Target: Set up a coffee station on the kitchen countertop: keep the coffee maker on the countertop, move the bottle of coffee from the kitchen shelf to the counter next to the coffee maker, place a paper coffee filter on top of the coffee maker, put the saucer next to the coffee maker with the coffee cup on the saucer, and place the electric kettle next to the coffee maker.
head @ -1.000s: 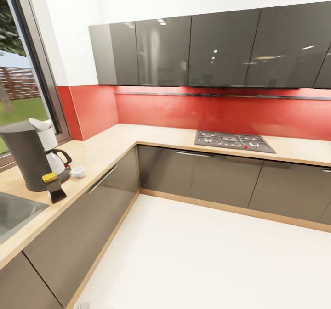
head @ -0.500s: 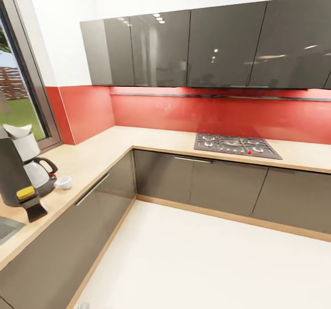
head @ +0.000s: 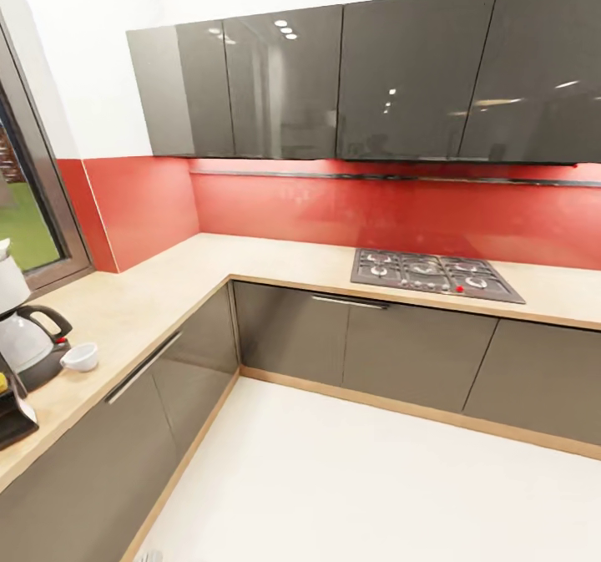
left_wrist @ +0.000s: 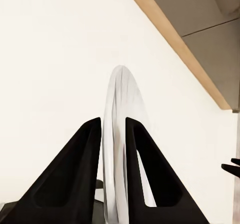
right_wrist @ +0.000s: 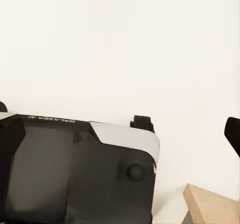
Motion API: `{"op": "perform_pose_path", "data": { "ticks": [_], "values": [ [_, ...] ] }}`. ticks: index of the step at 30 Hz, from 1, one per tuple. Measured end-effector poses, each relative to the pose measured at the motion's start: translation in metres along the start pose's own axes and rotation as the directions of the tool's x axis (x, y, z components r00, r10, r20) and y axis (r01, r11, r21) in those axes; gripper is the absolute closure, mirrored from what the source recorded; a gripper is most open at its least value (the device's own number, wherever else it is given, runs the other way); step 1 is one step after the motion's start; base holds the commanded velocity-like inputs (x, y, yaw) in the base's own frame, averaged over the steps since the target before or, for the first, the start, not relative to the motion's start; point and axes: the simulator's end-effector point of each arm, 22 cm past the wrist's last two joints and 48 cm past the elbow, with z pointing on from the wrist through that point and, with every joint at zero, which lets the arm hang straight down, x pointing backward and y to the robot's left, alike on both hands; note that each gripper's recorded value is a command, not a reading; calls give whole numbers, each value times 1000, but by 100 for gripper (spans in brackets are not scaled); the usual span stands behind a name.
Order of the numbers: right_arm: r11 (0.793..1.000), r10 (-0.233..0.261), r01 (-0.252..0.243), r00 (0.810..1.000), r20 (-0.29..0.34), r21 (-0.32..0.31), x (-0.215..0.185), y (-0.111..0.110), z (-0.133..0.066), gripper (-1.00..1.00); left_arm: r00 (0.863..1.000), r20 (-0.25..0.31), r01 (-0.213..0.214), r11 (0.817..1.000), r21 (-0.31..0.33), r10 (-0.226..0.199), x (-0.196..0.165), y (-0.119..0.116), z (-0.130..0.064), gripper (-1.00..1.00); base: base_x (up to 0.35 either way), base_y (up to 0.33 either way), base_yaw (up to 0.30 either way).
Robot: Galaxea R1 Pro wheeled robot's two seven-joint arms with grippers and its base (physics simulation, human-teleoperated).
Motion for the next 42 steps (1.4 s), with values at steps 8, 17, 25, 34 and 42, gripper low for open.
{"op": "perform_pose_path", "data": {
  "ticks": [8,17,25,34,42],
  "values": [
    [1000,-1,1,1000,0,0,0,0,0,-100,1000,-1,-1,1000,0,1,0,0,0,100,328,-118,0],
    [1000,-1,1,1000,0,-1,0,0,0,-100,1000,-1,-1,1000,0,1,0,0,0,100,312,-139,0],
    [1000,-1,1,1000,0,-2,0,1,0,-100,1000,-2,-2,1000,-25,1,0,6,0,100,292,-185,19],
    [1000,-3,3,1000,0,-2,0,1,0,-100,1000,-1,-1,999,-34,1,0,7,0,100,284,-195,206],
    [1000,-3,3,1000,0,-2,0,1,0,-100,1000,1,0,999,-34,0,0,7,0,100,283,-196,276]
  ]
}}
